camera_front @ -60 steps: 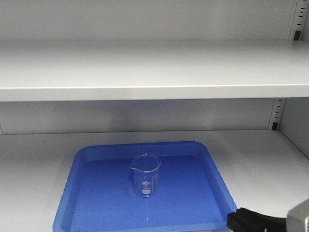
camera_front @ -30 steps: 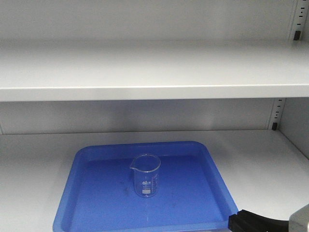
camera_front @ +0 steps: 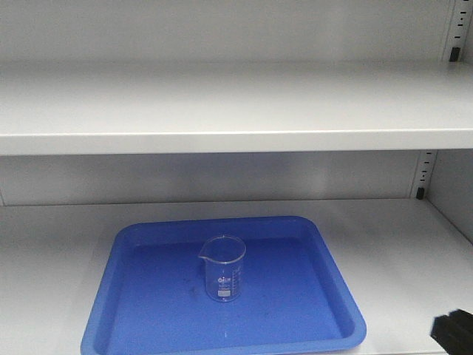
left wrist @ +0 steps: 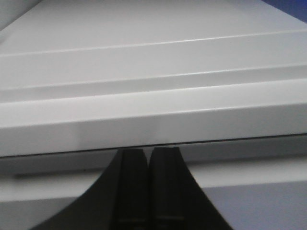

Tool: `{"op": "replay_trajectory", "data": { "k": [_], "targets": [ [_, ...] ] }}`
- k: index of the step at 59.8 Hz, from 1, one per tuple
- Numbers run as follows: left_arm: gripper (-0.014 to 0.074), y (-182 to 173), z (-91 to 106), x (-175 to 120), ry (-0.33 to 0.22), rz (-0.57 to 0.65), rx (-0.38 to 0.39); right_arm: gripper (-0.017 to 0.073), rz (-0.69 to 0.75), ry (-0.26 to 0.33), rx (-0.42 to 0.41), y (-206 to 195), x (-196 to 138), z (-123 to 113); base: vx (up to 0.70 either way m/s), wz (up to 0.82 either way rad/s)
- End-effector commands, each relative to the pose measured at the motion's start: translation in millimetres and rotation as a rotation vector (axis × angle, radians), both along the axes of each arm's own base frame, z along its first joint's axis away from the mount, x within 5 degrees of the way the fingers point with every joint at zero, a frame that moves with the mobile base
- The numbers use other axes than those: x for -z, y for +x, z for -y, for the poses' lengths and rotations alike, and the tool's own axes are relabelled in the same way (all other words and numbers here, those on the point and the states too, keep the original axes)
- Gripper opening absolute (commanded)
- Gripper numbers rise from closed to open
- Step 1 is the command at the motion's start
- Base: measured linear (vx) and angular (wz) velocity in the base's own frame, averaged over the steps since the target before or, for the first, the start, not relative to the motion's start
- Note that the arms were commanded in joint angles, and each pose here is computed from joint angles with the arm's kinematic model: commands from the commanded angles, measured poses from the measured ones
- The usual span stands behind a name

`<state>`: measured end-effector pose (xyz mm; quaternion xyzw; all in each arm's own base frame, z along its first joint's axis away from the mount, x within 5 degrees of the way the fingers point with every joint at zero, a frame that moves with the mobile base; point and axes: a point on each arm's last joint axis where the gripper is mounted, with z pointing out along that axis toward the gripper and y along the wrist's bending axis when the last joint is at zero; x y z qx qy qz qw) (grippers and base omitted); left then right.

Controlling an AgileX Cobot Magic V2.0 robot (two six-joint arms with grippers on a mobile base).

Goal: Pick beaker and place in left cabinet

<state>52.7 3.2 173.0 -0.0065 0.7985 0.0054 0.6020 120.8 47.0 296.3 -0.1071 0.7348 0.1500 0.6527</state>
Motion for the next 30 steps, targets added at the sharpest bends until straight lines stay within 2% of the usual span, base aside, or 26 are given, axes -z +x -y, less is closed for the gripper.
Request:
{"op": "replay_trajectory", "data": {
  "k": [1, 6, 19, 30],
  "targets": [
    [0.0004, 1, 1.4, -12, -0.004, 0.099, 0.018, -0.0006, 0.094, 0.000, 0.028, -7, -14, 7, 0.00, 0.00],
    [0.0004, 1, 1.4, -12, -0.004, 0.099, 0.018, -0.0006, 0.137, 0.016, 0.059, -16, -7, 13, 0.00, 0.00],
    [0.0004, 1, 1.4, -12, -0.004, 0.099, 0.018, -0.0006, 0.192, 0.043, 0.154, -40, 41, 29, 0.00, 0.00],
    [0.0004, 1, 1.4, -12, -0.004, 0.099, 0.018, -0.0006, 0.276, 0.100, 0.225, -60, 70, 39, 0.00, 0.00]
  ]
}}
